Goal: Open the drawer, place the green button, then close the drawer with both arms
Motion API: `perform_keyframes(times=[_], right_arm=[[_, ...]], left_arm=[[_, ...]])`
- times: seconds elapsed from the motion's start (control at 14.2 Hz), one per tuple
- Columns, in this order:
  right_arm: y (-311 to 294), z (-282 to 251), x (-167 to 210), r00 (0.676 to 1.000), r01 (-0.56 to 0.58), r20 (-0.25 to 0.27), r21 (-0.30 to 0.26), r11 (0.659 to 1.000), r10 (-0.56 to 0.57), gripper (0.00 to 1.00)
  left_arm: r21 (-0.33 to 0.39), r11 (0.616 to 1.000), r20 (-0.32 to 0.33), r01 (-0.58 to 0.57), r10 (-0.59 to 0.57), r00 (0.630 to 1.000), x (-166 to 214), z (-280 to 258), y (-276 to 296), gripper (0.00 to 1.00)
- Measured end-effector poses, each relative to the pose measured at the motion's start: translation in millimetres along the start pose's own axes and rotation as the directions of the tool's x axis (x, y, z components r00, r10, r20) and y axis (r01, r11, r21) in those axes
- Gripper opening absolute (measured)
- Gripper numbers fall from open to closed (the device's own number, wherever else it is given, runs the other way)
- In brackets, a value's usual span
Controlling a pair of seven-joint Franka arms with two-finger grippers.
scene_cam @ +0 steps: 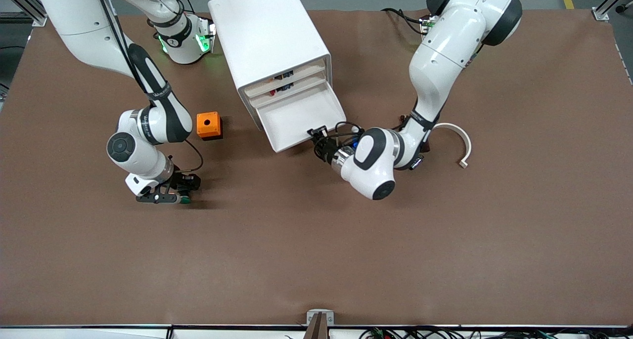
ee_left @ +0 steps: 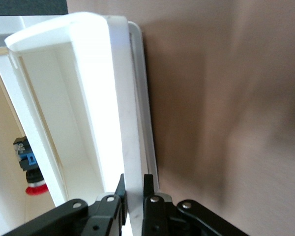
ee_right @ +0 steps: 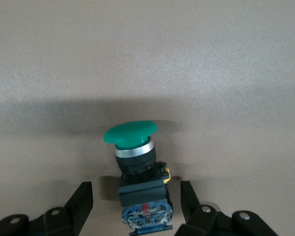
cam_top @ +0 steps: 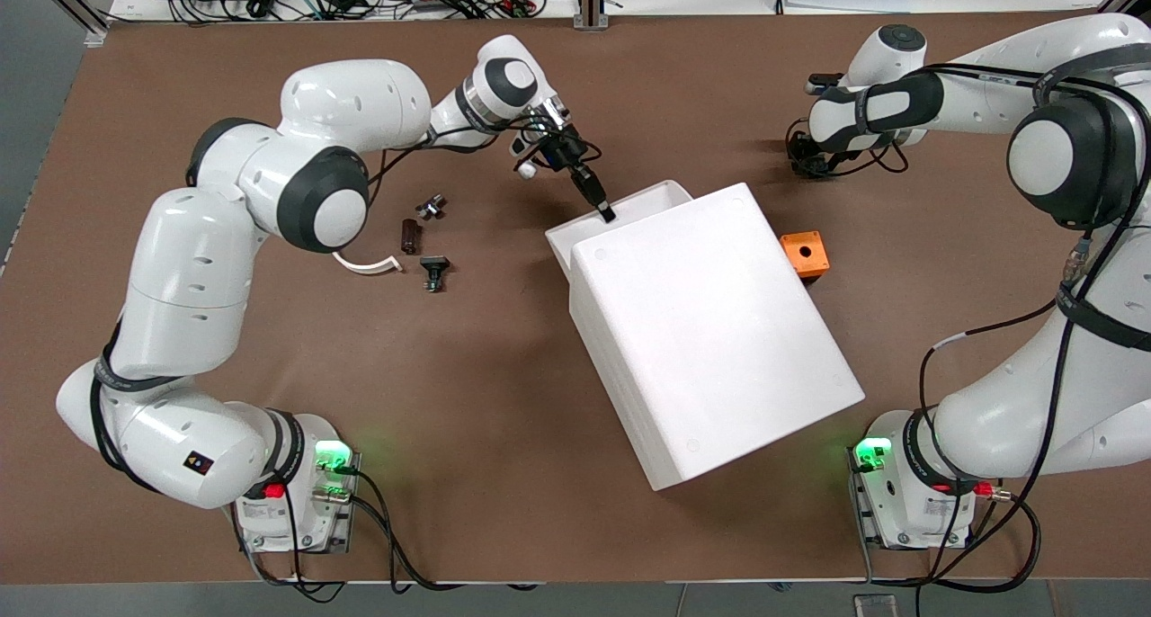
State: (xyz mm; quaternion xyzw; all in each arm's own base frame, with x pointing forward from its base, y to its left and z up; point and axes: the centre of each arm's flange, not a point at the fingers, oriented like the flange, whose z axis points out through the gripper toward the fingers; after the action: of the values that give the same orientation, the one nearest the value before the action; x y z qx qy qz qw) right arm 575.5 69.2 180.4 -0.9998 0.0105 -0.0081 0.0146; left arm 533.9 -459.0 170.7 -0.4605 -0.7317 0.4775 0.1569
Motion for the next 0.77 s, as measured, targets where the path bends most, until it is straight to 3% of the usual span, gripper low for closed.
perform_keyframes(times=[0.14, 0.28, 0.42, 0.63, 0.77], right_arm=[[-0.2, -1.6, 0.5, 1.0, 0.0, -0.003, 0.0, 1.0, 0.0, 0.59], [-0.5, -5.3, 1.5, 1.0, -0.001, -0.008, 0.002, 1.0, 0.001, 0.4], [-2.0, -14.3, 2.1, 1.0, -0.022, 0.005, 0.013, 1.0, 0.022, 0.41], [-20.2, -72.0, 8.1, 0.987, -0.141, 0.079, 0.043, 0.989, 0.137, 0.41], [-50.2, -137.0, 7.6, 0.958, -0.268, 0.113, 0.033, 0.963, 0.263, 0.41]], left_arm=[[-0.032, 0.999, 0.022, -0.041, 0.042, 0.999, -2.3, -7.1, 3.7, 0.26], [-0.059, 0.997, 0.04, -0.053, 0.056, 0.998, -1.5, -18.4, 9.1, 0.48], [-0.08, 0.995, 0.062, -0.067, 0.072, 0.995, 2.3, -38.8, 16.4, 0.7], [-0.157, 0.984, 0.091, -0.089, 0.104, 0.99, 14.8, -92.0, 30.8, 0.99], [-0.264, 0.959, 0.05, -0.103, 0.12, 0.992, 29.3, -142.7, 32.7, 1.0]])
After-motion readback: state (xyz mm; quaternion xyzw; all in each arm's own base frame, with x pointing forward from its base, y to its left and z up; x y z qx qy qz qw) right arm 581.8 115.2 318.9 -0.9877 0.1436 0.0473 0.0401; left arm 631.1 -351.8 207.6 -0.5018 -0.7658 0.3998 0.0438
